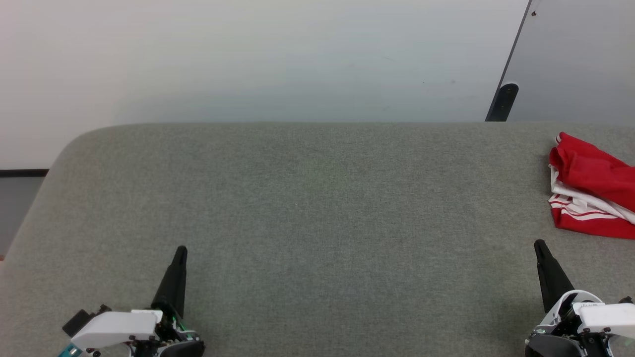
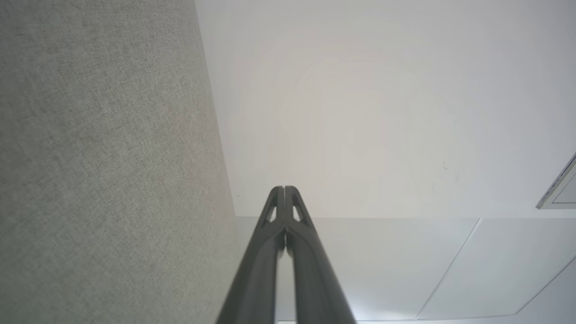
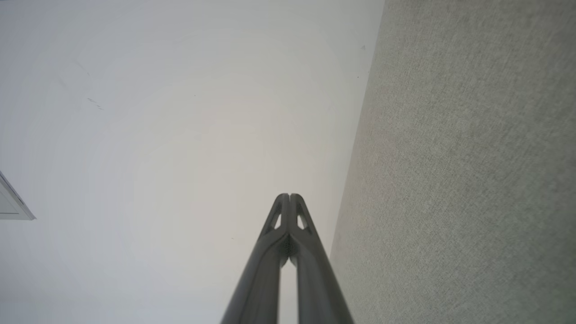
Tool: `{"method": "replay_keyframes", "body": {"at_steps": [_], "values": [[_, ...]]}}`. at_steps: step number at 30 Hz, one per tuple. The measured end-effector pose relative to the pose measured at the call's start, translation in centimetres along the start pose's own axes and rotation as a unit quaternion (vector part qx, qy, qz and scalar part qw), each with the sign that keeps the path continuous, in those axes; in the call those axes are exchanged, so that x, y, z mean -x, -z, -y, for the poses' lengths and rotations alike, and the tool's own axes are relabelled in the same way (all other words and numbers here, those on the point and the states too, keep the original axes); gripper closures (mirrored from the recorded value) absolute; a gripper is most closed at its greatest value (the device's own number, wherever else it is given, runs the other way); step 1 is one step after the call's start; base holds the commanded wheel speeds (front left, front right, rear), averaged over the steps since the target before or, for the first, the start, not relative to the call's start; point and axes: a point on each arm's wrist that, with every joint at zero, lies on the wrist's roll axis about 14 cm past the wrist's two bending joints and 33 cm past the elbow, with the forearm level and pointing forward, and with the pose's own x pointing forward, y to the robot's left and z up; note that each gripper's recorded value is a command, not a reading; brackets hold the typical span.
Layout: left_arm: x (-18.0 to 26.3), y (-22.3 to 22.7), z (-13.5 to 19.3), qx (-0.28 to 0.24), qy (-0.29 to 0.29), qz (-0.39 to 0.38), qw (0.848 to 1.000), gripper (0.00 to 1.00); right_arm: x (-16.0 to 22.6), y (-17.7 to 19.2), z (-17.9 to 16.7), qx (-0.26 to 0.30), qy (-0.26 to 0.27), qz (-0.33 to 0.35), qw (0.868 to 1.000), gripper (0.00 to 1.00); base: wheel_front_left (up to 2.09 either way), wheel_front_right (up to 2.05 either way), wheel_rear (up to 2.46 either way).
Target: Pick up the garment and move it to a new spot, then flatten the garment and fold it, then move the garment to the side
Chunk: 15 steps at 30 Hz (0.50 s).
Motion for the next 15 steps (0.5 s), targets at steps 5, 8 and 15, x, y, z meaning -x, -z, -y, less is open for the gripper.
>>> {"method": "replay_keyframes", "body": {"at_steps": [5, 8, 15], "values": [[0.0, 0.0, 0.0, 0.0, 0.0, 0.0, 1.0, 1.0, 0.0, 0.0, 0.0, 0.0, 0.0, 0.0, 1.0, 1.0, 0.0, 0.0, 0.0], [0.0, 0.0, 0.0, 0.0, 0.0, 0.0, 1.0, 1.0, 0.0, 0.0, 0.0, 0.0, 0.0, 0.0, 1.0, 1.0, 0.0, 0.0, 0.0], [0.0, 0.0, 0.0, 0.0, 0.0, 0.0, 1.0, 1.0, 0.0, 0.0, 0.0, 0.0, 0.0, 0.0, 1.0, 1.0, 0.0, 0.0, 0.0]]}}
